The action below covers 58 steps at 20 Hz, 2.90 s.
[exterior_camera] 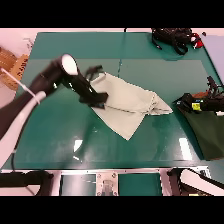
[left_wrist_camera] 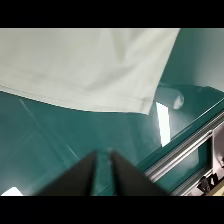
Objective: Fold the shirts.
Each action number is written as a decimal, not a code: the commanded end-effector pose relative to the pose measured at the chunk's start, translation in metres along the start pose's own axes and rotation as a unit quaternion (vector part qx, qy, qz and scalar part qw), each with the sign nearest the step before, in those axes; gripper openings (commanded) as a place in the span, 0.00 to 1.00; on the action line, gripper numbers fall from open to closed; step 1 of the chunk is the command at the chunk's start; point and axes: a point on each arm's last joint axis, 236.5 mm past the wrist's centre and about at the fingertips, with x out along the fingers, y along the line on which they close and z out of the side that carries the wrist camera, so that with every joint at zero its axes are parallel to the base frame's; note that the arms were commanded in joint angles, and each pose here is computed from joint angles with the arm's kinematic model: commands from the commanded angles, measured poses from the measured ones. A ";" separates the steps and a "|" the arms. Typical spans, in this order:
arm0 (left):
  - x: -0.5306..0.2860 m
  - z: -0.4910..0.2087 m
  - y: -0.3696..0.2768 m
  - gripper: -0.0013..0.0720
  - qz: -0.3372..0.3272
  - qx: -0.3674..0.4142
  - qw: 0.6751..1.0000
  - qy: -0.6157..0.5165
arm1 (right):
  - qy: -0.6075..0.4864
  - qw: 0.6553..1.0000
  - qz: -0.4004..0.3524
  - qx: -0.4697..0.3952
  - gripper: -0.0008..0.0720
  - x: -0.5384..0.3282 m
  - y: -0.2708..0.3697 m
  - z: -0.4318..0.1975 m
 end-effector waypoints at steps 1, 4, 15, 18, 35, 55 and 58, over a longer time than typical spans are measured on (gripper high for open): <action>0.058 -0.036 -0.023 0.95 -0.026 -0.046 0.999 -0.009 | -0.004 1.000 0.011 0.013 0.46 0.000 0.002 0.002; 0.093 -0.049 -0.035 0.98 -0.027 -0.071 0.997 -0.029 | -0.004 1.000 0.011 0.013 0.46 0.000 0.002 0.003; 0.131 -0.058 -0.047 0.98 -0.045 -0.135 0.990 -0.019 | -0.002 1.000 0.018 0.007 0.46 0.003 0.011 0.001; 0.136 -0.033 -0.049 0.98 -0.065 -0.163 0.982 -0.063 | -0.001 1.000 0.022 0.007 0.46 0.004 0.014 0.001; -0.047 -0.001 0.105 0.05 -0.009 -0.173 0.975 -0.137 | 0.024 0.999 0.019 0.017 0.46 0.012 0.007 -0.019; -0.101 -0.045 0.223 0.05 0.089 -0.210 0.966 -0.125 | 0.279 0.956 0.052 -0.075 0.67 0.077 0.072 -0.214; -0.101 -0.045 0.223 0.05 0.089 -0.209 0.966 -0.125 | 0.275 0.956 0.050 -0.088 0.05 0.082 0.076 -0.216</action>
